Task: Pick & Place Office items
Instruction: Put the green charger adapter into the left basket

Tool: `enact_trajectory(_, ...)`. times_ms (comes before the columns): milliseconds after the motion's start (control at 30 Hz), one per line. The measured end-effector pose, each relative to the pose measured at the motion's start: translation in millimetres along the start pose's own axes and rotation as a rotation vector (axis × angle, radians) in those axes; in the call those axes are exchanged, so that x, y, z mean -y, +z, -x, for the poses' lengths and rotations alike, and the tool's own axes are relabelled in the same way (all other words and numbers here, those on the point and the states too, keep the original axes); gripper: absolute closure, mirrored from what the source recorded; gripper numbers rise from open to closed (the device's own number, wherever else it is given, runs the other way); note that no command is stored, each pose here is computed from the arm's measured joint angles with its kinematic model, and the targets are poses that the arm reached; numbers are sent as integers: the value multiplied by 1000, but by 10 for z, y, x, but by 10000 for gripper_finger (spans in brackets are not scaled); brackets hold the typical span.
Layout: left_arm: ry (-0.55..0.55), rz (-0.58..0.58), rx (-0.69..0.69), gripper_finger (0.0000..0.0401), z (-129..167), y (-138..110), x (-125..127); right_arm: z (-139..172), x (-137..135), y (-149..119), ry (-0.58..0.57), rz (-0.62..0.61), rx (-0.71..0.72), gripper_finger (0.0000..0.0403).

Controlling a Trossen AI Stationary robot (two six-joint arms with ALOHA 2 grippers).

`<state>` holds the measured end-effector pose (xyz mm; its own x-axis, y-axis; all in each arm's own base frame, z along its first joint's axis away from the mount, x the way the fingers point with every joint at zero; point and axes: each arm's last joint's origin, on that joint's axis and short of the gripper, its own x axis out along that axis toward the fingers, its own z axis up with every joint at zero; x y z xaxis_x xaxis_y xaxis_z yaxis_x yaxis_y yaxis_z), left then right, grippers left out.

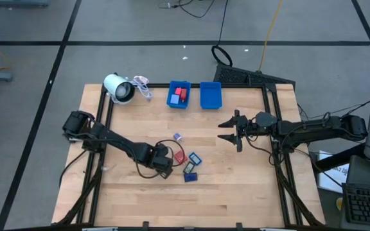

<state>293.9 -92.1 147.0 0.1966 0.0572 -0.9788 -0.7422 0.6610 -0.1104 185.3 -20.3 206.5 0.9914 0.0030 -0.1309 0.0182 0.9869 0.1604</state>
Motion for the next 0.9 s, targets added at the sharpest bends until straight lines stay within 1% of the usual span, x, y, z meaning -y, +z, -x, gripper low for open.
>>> enact_trajectory(100,-37,0,39,265,55,24,23,0,0,0,0,0,0,181)
enact_trajectory(233,-70,4,110,265,220,74,0,0,0,0,0,0,0,181)
enact_trajectory(433,-99,12,278,265,528,228,-109,0,0,0,0,1,0,181)
enact_trajectory(667,-125,16,478,265,820,560,-305,0,0,0,0,3,0,181)
enact_trajectory(800,-139,6,571,265,905,813,-426,0,0,0,-1,8,0,181)
enact_trajectory(900,-133,-11,612,256,910,1006,-530,0,1,0,-2,8,1,181)
